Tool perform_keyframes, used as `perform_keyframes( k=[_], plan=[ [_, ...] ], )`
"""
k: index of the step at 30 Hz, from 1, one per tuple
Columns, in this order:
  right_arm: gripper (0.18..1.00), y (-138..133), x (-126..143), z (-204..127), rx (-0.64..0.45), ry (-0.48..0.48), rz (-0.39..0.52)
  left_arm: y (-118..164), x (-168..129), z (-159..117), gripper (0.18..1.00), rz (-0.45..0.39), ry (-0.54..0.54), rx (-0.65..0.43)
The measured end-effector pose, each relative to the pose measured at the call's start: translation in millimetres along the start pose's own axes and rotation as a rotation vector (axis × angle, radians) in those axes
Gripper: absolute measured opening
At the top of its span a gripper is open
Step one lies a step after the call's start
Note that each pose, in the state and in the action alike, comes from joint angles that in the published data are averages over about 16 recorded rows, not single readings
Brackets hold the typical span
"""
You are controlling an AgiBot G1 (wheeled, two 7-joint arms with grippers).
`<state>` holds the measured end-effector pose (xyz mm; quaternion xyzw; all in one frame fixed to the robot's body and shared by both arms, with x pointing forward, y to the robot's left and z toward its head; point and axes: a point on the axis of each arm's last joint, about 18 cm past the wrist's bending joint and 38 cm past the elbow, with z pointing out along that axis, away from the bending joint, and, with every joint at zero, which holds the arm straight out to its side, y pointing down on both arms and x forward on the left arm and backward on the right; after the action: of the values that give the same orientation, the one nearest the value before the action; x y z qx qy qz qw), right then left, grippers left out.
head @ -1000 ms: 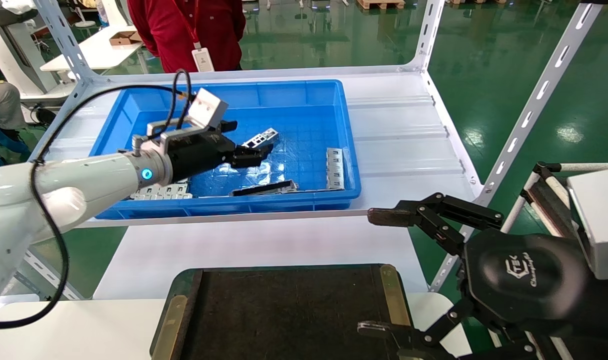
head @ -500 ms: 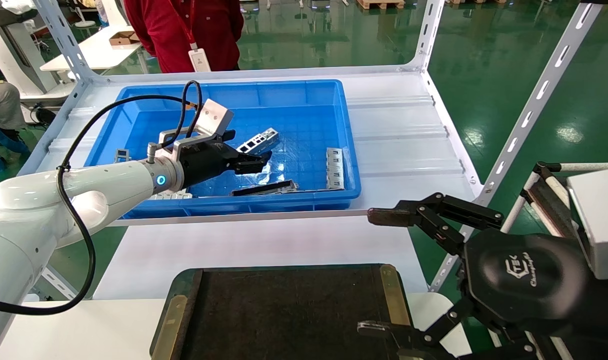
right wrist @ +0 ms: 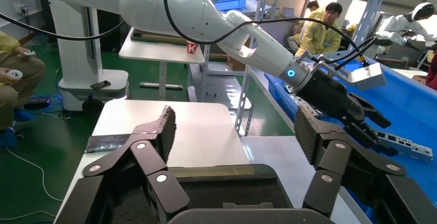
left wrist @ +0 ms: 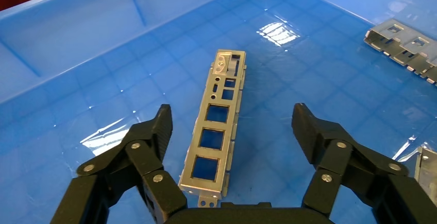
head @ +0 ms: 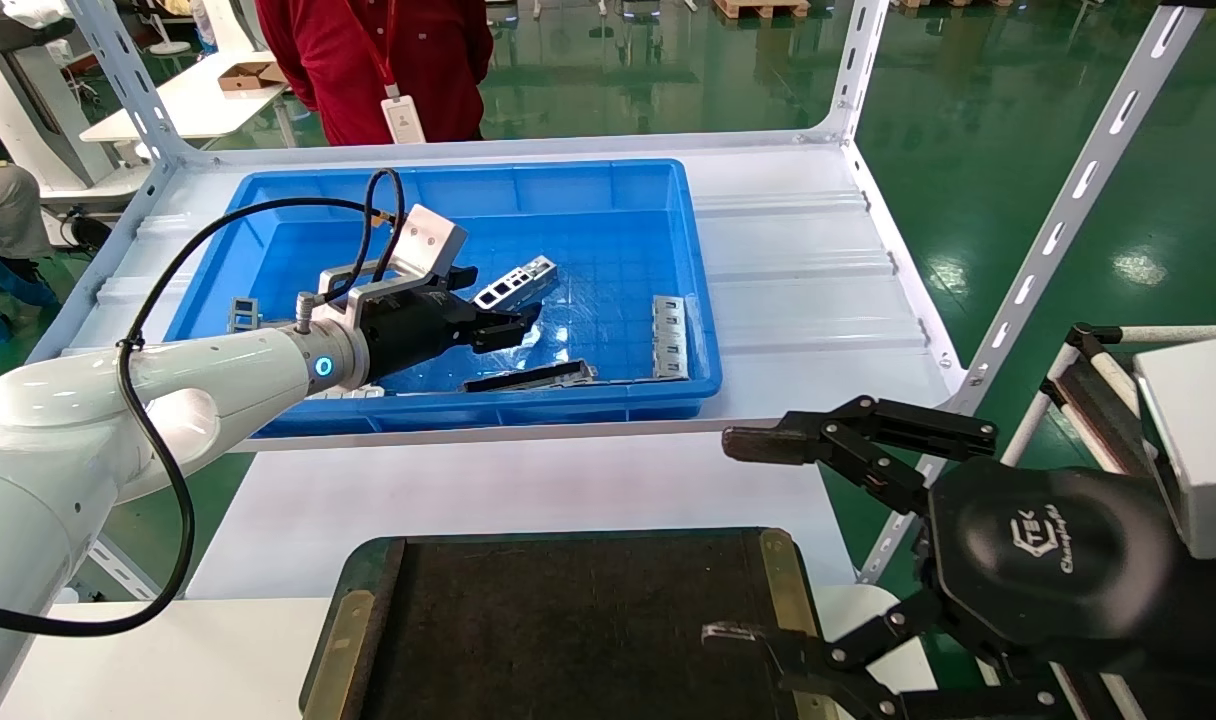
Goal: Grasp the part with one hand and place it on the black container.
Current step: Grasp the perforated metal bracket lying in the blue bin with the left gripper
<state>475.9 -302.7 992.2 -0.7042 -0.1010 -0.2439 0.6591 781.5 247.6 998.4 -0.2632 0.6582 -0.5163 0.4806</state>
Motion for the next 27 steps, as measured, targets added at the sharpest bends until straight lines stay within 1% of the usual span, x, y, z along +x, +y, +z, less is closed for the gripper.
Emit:
perform_keyframes(
  k=[3, 7, 9, 19, 23, 25, 27],
  plan=[
    [0.871, 0.0, 0.0, 0.0, 0.000, 0.000, 0.000, 1.6, -0.4, -0.2, 0.864, -0.003, -0.002, -0.002],
    [0.791, 0.0, 0.0, 0.0, 0.000, 0.000, 0.000, 3.9, -1.0, -0.6, 0.800, -0.009, -0.005, -0.006],
    [0.760, 0.0, 0.0, 0.0, 0.000, 0.000, 0.000, 5.0, -1.2, -0.8, 0.753, -0.012, -0.006, -0.007],
    [0.503, 0.0, 0.0, 0.0, 0.000, 0.000, 0.000, 8.9, -1.4, -1.3, 0.513, -0.021, -0.007, -0.014],
    [0.415, 0.0, 0.0, 0.0, 0.000, 0.000, 0.000, 9.0, -1.6, -1.7, 0.421, -0.024, -0.006, -0.012],
    [0.369, 0.0, 0.0, 0.0, 0.000, 0.000, 0.000, 8.2, -1.9, -2.0, 0.393, -0.027, -0.005, -0.010],
    [0.339, 0.0, 0.0, 0.0, 0.000, 0.000, 0.000, 6.7, -2.5, -2.4, 0.365, -0.031, -0.004, -0.005]
  ],
)
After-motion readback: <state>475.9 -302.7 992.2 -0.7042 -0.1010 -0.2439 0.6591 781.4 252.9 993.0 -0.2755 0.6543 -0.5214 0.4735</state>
